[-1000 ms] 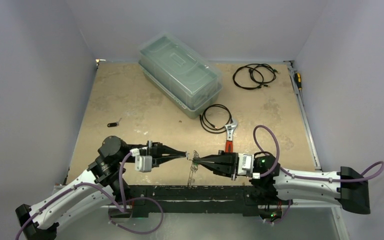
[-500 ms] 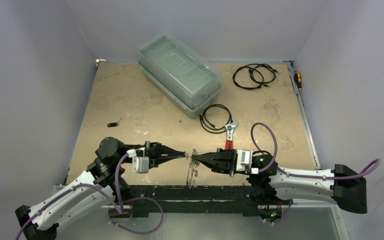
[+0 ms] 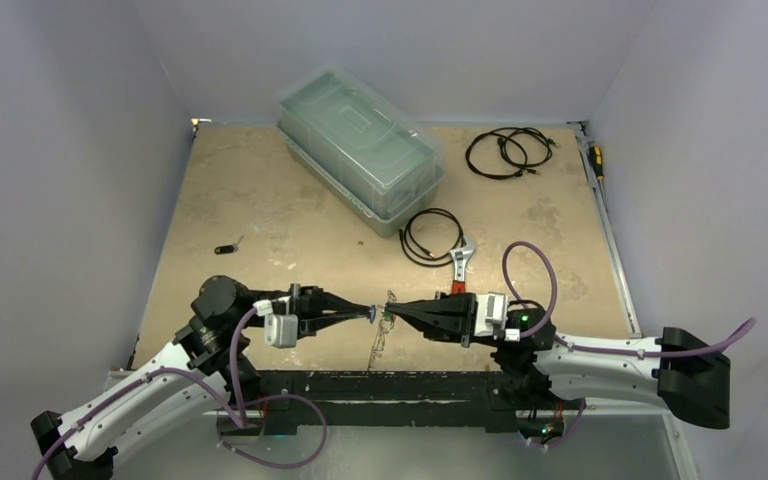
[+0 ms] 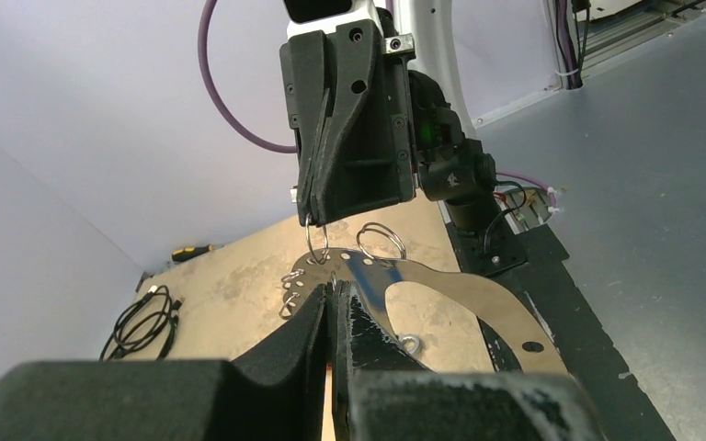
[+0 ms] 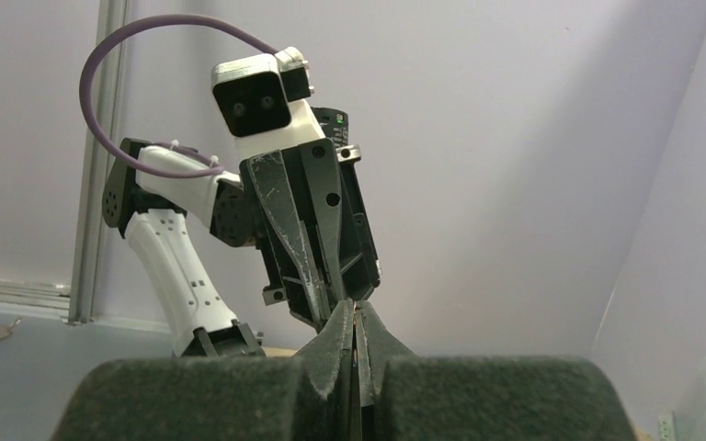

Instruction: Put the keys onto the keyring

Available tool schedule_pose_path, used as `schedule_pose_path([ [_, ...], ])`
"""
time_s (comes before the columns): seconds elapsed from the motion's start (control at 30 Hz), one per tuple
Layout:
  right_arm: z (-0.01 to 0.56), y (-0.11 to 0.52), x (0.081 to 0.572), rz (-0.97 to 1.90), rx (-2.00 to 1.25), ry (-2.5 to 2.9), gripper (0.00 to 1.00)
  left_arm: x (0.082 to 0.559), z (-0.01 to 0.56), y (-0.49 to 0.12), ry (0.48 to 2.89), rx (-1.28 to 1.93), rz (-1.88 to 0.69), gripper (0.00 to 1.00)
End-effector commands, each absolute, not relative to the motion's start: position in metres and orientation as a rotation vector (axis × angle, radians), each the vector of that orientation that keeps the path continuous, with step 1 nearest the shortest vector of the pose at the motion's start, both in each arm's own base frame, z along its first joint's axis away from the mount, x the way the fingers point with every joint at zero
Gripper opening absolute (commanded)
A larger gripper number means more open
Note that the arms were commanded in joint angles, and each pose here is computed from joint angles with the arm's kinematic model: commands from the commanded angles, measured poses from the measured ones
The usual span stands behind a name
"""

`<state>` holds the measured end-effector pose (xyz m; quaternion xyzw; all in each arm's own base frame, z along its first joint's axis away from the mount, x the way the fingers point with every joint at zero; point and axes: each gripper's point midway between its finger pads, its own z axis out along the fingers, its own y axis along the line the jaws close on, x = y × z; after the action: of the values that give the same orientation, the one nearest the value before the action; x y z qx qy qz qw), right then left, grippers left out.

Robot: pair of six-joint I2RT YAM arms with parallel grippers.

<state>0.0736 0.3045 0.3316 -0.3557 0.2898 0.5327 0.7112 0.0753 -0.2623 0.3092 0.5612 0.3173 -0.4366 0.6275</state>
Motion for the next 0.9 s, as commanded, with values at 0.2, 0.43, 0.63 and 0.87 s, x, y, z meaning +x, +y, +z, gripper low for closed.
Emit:
schedule_pose_path([
  [0.2,0.353,0.292,0.057,1.263,-0.762,0.533,0.0,0.079,0.318,-0.259,0.708,1.252,-0.97,0.0],
  [0.43,0.349,0.293,0.054,1.315,-0.745,0.536,0.0,0.078,0.323,-0.255,0.681,1.233,-0.955,0.0],
  [0.63,0.355,0.297,0.057,1.326,-0.714,0.524,0.0,0.07,0.323,-0.255,0.646,1.256,-0.983,0.0],
  [0.87,0.364,0.299,0.055,1.342,-0.708,0.487,0.0,0.069,0.322,-0.255,0.647,1.26,-0.989,0.0],
])
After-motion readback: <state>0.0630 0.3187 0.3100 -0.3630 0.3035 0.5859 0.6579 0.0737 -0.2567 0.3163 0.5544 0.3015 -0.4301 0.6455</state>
